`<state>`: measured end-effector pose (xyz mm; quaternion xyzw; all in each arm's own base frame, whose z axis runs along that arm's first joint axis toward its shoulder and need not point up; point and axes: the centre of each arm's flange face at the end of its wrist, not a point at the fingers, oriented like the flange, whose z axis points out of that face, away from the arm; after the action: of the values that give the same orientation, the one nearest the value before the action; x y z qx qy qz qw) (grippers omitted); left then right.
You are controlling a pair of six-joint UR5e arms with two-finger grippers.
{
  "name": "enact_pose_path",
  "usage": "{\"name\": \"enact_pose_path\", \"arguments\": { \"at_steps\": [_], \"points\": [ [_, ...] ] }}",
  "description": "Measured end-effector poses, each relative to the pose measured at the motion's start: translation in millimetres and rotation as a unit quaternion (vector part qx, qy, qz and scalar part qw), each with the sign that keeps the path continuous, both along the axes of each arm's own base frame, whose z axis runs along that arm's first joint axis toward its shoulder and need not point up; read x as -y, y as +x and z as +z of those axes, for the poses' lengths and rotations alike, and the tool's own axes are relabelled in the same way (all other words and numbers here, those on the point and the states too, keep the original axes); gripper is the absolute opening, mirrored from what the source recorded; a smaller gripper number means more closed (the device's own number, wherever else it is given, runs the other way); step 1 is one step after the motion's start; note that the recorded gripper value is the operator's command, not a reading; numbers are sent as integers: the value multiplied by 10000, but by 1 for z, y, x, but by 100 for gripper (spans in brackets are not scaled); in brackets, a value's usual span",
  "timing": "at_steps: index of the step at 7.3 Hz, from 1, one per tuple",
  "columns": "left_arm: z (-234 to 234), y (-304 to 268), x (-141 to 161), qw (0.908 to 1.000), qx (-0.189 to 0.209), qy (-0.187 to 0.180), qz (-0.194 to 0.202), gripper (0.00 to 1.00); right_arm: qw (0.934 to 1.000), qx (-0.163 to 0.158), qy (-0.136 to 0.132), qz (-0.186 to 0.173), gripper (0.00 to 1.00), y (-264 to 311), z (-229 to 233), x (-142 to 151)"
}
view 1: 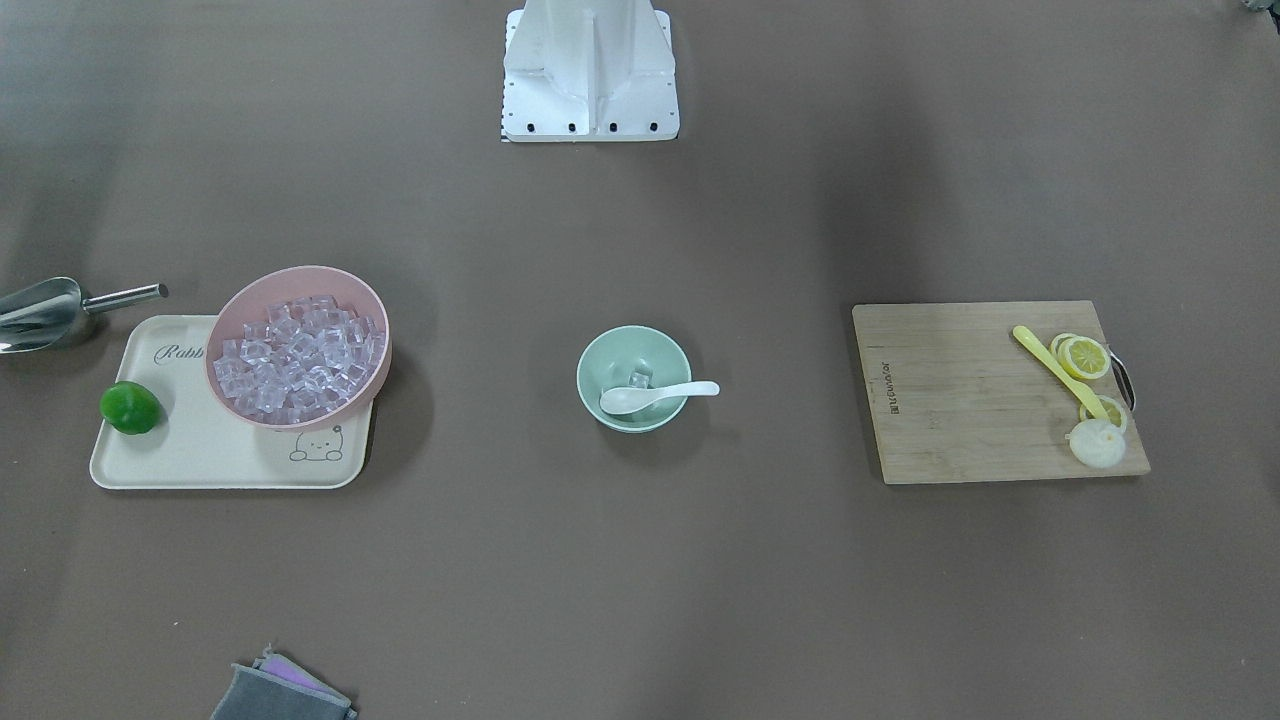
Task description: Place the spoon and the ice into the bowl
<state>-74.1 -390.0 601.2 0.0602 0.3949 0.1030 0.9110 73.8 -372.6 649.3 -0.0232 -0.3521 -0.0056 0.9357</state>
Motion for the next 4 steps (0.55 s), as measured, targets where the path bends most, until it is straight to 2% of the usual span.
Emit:
{"name": "enact_pose_path", "arguments": {
  "at_steps": [4],
  "points": [
    [-2, 0, 0, 10000, -1, 18, 0, 99, 10000, 2, 4, -32, 100, -2, 0, 0]
  ]
}}
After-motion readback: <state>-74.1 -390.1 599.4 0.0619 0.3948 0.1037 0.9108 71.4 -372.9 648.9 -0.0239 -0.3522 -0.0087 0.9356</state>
